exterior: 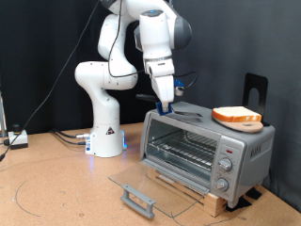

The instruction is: Make a piece of toast with the oven

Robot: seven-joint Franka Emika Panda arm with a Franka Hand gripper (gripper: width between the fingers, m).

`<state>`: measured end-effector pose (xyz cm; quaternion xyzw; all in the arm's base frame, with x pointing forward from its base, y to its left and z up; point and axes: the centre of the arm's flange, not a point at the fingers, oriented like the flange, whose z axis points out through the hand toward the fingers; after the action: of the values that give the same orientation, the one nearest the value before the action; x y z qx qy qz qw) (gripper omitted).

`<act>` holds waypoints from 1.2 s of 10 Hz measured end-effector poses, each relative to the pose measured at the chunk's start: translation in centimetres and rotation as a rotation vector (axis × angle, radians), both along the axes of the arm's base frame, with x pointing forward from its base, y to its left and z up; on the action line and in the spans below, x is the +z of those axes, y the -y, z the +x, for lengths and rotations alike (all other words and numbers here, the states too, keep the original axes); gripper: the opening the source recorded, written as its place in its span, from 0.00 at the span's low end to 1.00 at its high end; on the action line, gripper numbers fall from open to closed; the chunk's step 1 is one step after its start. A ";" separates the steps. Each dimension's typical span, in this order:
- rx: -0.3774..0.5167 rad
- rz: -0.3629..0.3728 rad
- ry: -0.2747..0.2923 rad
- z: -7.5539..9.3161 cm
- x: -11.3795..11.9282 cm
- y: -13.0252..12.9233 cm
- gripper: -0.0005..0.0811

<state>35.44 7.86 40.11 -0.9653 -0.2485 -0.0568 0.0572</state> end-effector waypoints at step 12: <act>-0.003 0.068 0.082 1.9 2.1 -2.9 0.49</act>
<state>37.30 10.80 42.22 -0.9601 -0.2469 -0.1046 0.0798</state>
